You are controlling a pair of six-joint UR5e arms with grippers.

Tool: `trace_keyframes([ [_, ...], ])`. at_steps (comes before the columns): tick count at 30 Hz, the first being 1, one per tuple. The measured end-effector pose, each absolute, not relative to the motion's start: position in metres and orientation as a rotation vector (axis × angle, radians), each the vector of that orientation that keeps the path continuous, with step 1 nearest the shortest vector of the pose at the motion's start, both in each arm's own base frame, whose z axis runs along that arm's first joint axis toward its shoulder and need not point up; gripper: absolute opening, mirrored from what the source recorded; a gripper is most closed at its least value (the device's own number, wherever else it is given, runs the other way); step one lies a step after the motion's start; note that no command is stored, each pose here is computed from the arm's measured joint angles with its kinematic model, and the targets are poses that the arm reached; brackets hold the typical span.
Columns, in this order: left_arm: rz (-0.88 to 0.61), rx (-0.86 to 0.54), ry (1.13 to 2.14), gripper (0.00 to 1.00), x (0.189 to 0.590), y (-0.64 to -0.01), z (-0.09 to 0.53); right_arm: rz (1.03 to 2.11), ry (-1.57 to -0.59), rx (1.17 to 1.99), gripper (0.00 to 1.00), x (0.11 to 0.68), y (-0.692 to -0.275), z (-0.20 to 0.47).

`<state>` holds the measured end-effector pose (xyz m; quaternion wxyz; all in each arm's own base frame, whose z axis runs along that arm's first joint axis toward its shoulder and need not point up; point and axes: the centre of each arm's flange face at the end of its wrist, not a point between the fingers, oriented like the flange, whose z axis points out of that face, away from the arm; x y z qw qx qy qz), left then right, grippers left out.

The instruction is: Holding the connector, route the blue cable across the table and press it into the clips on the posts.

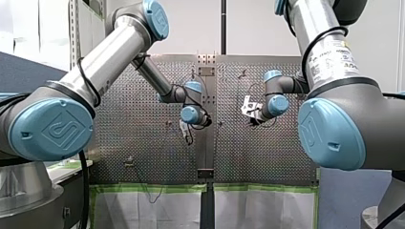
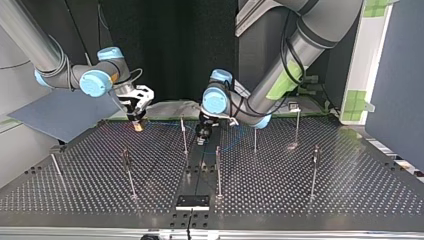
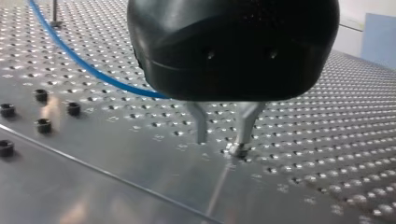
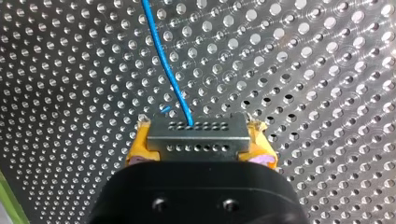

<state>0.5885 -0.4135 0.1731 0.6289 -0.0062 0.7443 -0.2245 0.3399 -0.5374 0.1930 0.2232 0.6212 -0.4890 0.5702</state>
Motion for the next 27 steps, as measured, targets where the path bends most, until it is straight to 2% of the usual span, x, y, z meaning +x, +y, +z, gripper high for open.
trace_keyframes([
  [1,-0.509,-0.012,1.714,0.82,0.587,-0.414,0.172,1.575,-1.350,1.715,0.00,0.339,-0.538,0.193],
  [2,-0.501,-0.008,1.725,0.87,0.585,-0.414,0.172,1.576,-1.349,1.714,0.00,0.339,-0.539,0.194],
  [3,-0.494,-0.004,1.733,0.87,0.584,-0.414,0.171,1.576,-1.349,1.713,0.00,0.339,-0.539,0.194],
  [4,-0.486,0.000,1.742,1.00,0.583,-0.414,0.170,1.577,-1.349,1.712,0.00,0.338,-0.540,0.195],
  [13,-0.400,0.085,1.811,1.00,0.566,-0.416,0.174,1.575,-1.350,1.711,0.00,0.335,-0.542,0.196],
  [20,-0.381,0.140,1.866,1.00,0.529,-0.419,0.192,1.572,-1.352,1.717,0.00,0.335,-0.541,0.199],
  [27,-0.399,0.168,1.846,1.00,0.498,-0.423,0.213,1.594,-1.327,1.697,0.00,0.335,-0.538,0.221],
])
